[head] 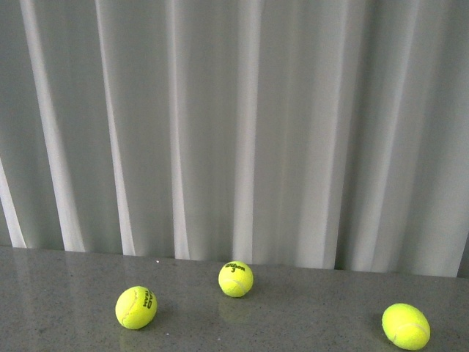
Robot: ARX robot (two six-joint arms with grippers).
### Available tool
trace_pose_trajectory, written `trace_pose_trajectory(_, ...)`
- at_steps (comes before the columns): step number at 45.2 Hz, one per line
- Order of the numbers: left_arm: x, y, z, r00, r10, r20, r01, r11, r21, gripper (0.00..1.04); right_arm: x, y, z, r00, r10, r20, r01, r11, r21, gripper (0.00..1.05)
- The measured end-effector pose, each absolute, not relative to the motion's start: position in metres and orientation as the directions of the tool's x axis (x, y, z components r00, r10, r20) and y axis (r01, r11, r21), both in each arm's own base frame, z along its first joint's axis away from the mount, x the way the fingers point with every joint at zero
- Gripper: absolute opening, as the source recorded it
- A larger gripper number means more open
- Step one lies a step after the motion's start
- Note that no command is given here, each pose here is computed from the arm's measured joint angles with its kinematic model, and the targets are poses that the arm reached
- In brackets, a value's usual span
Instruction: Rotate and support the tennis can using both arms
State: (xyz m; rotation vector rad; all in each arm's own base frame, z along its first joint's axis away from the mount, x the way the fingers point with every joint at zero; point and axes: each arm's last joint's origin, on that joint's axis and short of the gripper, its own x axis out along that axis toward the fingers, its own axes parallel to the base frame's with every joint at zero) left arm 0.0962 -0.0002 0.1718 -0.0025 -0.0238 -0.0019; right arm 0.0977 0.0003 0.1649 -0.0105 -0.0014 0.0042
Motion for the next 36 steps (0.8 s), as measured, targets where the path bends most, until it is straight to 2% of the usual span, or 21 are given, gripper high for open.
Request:
trace_pose_trajectory(4,0.0962,-0.0002,0.1718,1.0,-0.002,0.024,0.002,1.0,-0.002,0.98,0.0977,0.0003,0.1649,1.0,0.004,0.001,-0.004,1.0,-0.01,0.06)
trace_pose_trajectory(7,0.0962,-0.0002,0.1718,1.0,-0.002,0.024,0.002,1.0,-0.002,0.98,0.0977,0.0003,0.1649,1.0,0.004,0.001,-0.004,1.0,-0.01,0.22)
trace_pose_trajectory(10,0.0962,-0.0002,0.1718,1.0,-0.002,0.024,0.002,1.0,-0.002,0.98,0.0977,0.0003,0.1649,1.0,0.004,0.001,-0.004,1.0,-0.01,0.32)
trace_pose_trajectory(30,0.0962,-0.0002,0.1718,1.0,-0.002,0.024,0.002,1.0,-0.002,0.98,0.0977,0.0003,0.1649,1.0,0.004,0.001,-0.004,1.0,-0.01,0.98)
trace_pose_trajectory(36,0.0962,-0.0002,0.1718,1.0,-0.002,0.024,0.002,1.0,-0.002,0.98,0.0977,0.0003,0.1649,1.0,0.004,0.001,-0.004,1.0,-0.01,0.97)
